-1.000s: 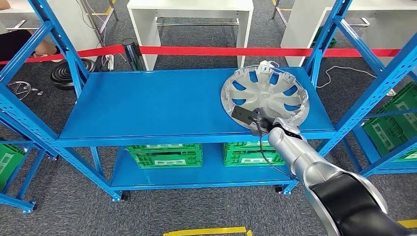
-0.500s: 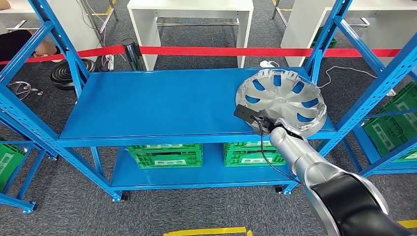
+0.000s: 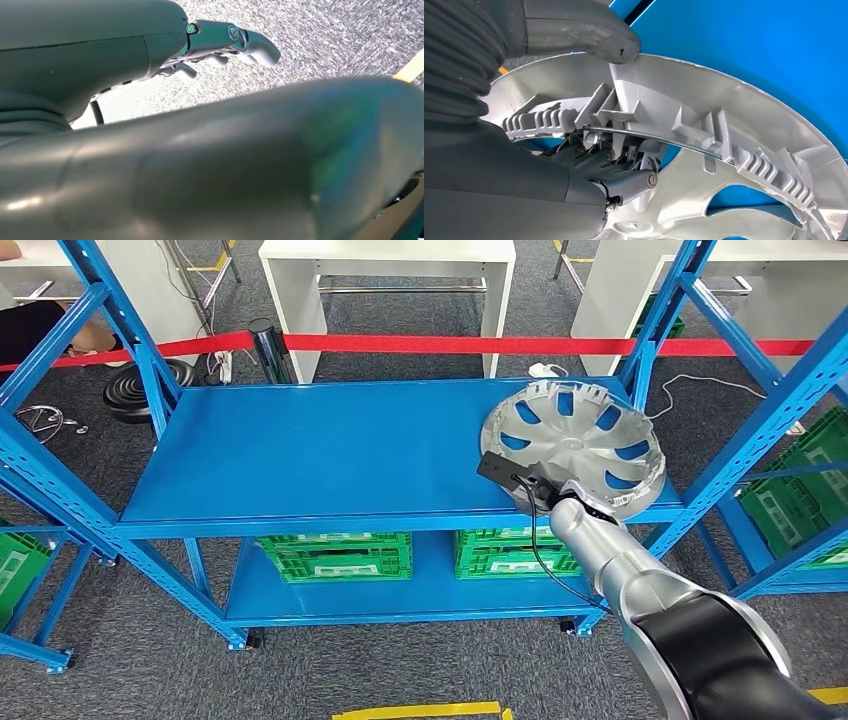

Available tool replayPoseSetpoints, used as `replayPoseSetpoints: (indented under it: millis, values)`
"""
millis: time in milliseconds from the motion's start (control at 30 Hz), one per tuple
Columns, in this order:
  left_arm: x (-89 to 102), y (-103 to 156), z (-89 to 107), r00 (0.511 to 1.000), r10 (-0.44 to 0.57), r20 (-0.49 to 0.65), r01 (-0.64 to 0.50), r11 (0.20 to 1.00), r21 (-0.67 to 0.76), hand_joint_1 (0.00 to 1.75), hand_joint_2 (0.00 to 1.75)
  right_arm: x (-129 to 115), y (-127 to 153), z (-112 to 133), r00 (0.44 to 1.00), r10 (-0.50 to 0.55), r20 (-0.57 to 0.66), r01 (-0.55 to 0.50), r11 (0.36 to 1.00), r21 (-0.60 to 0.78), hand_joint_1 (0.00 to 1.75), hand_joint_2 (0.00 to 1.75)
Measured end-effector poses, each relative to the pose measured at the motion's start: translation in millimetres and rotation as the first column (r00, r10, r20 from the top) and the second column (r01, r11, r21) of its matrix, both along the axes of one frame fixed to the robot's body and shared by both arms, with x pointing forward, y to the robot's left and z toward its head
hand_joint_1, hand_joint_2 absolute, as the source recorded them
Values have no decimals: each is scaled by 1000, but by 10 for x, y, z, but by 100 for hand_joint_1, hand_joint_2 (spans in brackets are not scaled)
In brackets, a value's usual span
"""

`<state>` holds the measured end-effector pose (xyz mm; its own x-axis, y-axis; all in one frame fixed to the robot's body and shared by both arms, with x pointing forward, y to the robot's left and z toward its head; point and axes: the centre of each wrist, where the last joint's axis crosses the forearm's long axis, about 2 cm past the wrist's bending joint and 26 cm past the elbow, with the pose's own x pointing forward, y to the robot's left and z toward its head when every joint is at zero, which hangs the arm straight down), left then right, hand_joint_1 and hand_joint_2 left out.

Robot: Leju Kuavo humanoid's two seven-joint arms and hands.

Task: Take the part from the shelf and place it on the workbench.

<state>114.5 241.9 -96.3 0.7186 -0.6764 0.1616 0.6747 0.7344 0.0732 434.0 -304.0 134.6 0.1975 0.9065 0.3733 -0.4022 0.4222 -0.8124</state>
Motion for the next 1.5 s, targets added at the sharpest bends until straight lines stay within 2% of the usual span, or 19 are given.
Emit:
replayPoseSetpoints:
  millis: [667, 833, 1033, 1200, 1367, 1500]
  values:
    - [3, -9, 2, 1000, 11, 4, -11, 1000, -8, 0, 0, 10, -10, 17, 1000, -21, 13, 20, 998, 62, 175, 175]
    - [1, -8, 1, 1000, 11, 7, -11, 1000, -12, 0, 0, 50, -15, 94, 998, -5, 68, -4, 992, 130, 175, 175]
    - [-9, -3, -2, 1000, 11, 19, -11, 1000, -24, 0, 0, 188, -28, 432, 980, 19, 198, -71, 963, 260, 175, 175]
    - [-14, 0, -4, 1000, 9, 22, -8, 1000, -26, 0, 0, 261, -44, 857, 936, 13, 351, -148, 920, 362, 175, 175]
    - [-24, 3, -6, 1000, 12, 24, -12, 999, -31, 0, 0, 223, -35, 1169, 879, 27, 477, -232, 897, 377, 175, 175]
    - [-31, 4, -8, 1000, 16, 24, -15, 999, -32, 0, 0, 187, -36, 1265, 855, 34, 518, -261, 891, 372, 175, 175]
